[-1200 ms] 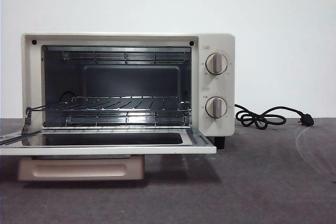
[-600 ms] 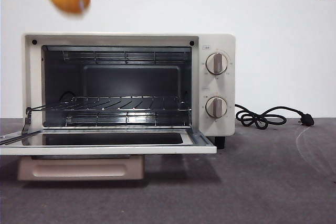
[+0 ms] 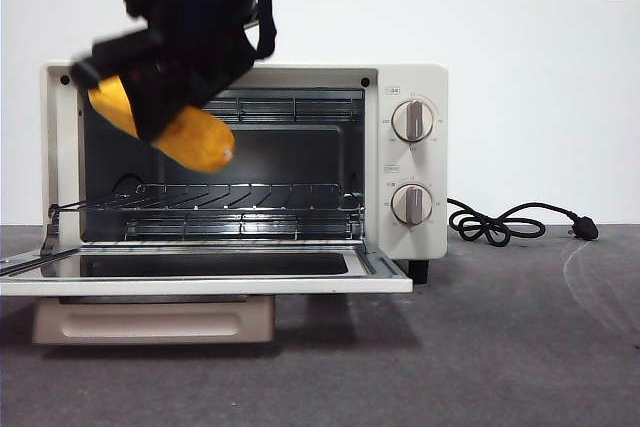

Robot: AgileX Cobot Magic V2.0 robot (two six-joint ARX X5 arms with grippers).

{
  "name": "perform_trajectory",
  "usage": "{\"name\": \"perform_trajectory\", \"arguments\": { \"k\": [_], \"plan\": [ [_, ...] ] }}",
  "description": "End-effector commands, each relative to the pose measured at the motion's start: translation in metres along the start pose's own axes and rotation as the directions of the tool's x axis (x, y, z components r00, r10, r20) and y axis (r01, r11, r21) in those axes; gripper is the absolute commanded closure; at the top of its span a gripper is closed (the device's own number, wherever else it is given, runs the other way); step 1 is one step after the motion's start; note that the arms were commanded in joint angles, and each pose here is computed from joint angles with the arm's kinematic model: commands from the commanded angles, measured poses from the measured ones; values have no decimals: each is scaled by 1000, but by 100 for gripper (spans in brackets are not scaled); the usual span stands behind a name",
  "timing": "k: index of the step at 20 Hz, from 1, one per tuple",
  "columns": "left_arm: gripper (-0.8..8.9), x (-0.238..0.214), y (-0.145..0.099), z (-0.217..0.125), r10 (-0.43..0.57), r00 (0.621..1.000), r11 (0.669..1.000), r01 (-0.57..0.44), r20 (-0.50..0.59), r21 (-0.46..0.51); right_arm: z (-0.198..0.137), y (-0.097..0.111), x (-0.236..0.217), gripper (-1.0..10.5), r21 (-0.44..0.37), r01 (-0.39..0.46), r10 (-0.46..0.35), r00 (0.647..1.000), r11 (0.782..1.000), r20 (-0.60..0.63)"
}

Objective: Take the corn from the table,put the corn in the oven

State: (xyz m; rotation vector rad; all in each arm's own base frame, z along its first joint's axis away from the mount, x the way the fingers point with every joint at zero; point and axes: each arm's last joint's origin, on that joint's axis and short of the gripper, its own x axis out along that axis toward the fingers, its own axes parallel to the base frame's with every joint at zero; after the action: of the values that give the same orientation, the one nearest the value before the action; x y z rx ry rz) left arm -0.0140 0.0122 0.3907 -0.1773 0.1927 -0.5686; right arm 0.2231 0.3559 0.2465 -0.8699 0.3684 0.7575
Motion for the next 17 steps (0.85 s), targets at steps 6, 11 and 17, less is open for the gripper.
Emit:
{"name": "perform_trajectory", "arguments": {
  "k": [6,11,17],
  "plan": [
    [819,0,1,-2,6,1000,1000,-6,-13,-4,-8,1,22,959,-87,99,-103,994,991,-47],
    [819,0,1,-2,6,1000,1000,-6,-14,-4,-14,-6,31,959,-92,130,-136,989,987,-64],
    [819,0,1,-4,12,999,1000,-12,-39,-3,-23,-23,37,959,-71,156,-162,983,985,-89]
  ]
}}
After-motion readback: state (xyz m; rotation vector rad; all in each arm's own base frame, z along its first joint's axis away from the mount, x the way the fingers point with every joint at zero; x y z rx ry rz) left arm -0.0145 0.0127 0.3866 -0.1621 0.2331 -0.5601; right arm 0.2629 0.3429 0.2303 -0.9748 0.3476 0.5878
